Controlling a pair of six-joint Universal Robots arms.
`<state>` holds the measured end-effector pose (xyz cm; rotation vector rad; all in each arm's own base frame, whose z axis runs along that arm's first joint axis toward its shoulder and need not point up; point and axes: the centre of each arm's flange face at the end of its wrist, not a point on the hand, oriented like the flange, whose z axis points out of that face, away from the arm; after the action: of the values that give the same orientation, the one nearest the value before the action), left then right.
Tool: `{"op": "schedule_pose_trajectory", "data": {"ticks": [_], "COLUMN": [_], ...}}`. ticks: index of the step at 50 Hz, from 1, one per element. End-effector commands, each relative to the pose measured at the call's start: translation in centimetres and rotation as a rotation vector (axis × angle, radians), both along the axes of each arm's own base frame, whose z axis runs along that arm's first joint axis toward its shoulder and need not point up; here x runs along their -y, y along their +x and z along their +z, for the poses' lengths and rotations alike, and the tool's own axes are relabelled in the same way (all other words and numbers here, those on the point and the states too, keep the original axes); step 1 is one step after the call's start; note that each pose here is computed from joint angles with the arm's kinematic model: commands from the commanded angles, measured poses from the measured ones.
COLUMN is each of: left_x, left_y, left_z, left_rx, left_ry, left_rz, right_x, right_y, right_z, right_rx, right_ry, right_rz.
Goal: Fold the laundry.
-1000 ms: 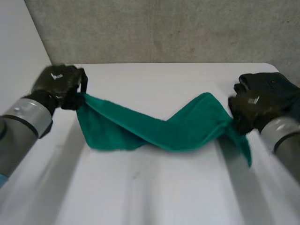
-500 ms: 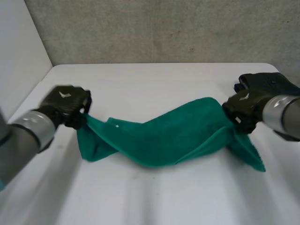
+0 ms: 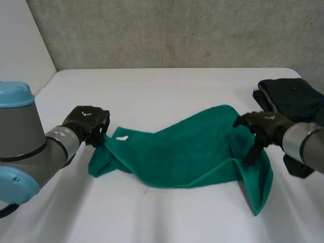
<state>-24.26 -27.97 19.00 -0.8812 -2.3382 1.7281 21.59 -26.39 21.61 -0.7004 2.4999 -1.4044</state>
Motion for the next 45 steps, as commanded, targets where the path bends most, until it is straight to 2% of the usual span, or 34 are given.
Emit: {"op": "schedule_pose_trajectory", "data": {"ticks": [1, 8, 18, 27, 30, 34, 36, 42, 45], "left_x": [-0.1, 0.0, -0.4, -1.5, -2.2, -3.2, -3.8, -5.8, -6.7], "left_y": [0.2, 0.2, 0.4, 0.7, 0.9, 1.4, 1.7, 2.9, 4.0], "left_z": [0.0, 0.0, 0.2, 1.3, 2.5, 4.6, 6.2, 8.8, 9.0], "left_rx": [0.001, 0.001, 0.000, -0.008, -0.018, -0.034, -0.039, -0.017, 0.109], "left_ry": [0.002, 0.002, -0.001, -0.021, -0.051, -0.106, -0.155, -0.216, -0.226], "left_rz": [0.004, 0.006, 0.006, 0.003, 0.001, 0.007, 0.007, 0.011, 0.006], "right_x": [-3.1, -3.5, -1.1, -0.1, 0.3, -0.8, -1.7, -3.6, -4.0], "right_y": [-0.9, -0.8, -1.2, -1.1, -0.9, -0.6, -0.6, -1.2, -2.2], "right_z": [-2.6, -3.8, -6.3, -7.0, -5.0, 0.5, 3.4, 7.9, 8.9], "right_rx": [0.040, 0.051, 0.004, -0.014, -0.021, -0.081, -0.159, -0.399, -0.501], "right_ry": [0.002, -0.036, -0.089, -0.089, -0.156, -0.284, -0.331, -0.342, -0.324], "right_rz": [-0.044, -0.051, -0.129, -0.116, -0.086, 0.008, 0.081, 0.237, 0.278]}}
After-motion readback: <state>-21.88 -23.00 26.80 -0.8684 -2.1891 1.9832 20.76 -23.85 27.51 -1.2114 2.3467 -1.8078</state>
